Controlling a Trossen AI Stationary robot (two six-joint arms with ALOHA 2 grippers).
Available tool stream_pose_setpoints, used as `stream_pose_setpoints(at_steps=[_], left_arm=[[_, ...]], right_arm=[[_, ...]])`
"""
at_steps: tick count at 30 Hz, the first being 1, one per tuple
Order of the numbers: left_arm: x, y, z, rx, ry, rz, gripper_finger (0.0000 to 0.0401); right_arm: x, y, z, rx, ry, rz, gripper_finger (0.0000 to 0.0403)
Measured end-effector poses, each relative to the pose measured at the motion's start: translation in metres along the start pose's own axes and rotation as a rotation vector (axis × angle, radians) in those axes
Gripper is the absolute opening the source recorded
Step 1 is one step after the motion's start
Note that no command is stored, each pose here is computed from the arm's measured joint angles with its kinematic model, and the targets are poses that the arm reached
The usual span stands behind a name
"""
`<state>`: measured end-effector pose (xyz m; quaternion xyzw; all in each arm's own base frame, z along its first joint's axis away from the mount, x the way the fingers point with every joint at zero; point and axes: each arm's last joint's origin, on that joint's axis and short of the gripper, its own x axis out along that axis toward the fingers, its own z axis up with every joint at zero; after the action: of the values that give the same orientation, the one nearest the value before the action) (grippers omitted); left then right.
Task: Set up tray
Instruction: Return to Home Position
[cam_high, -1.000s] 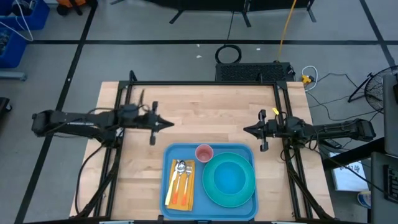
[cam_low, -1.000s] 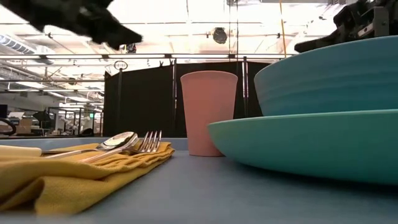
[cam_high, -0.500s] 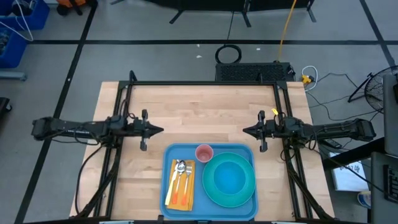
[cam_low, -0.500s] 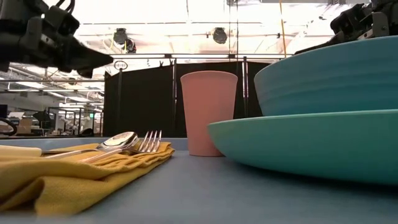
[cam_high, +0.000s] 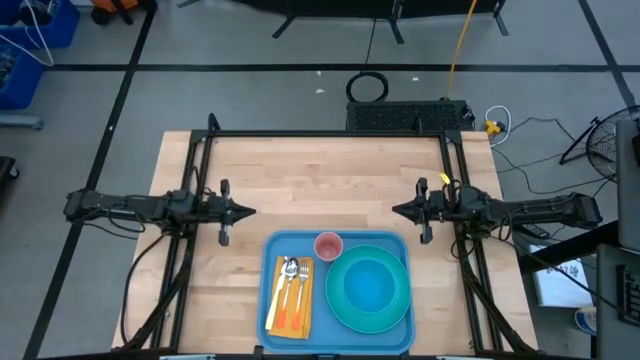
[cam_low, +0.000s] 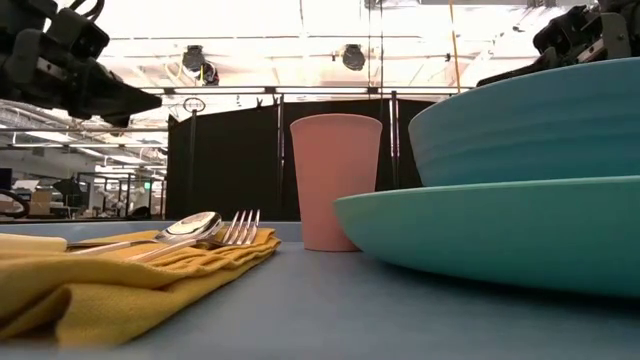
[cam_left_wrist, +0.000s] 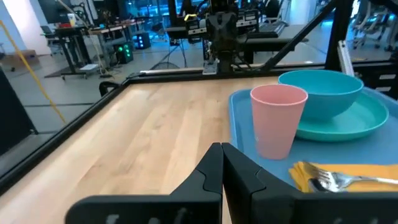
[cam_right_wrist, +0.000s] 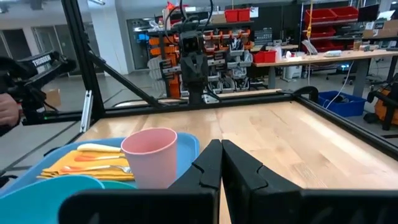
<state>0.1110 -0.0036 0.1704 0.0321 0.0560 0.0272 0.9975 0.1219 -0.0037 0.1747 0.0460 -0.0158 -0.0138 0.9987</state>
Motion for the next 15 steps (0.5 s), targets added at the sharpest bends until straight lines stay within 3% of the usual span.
stream_pose_setpoints(at_steps=[15], left_arm=[[-0.001, -0.007, -0.016, 0.057, 0.043, 0.001, 0.0000]], right_arm=[[0.000, 0.000, 0.003, -0.007, -0.045, 0.003, 0.0000]])
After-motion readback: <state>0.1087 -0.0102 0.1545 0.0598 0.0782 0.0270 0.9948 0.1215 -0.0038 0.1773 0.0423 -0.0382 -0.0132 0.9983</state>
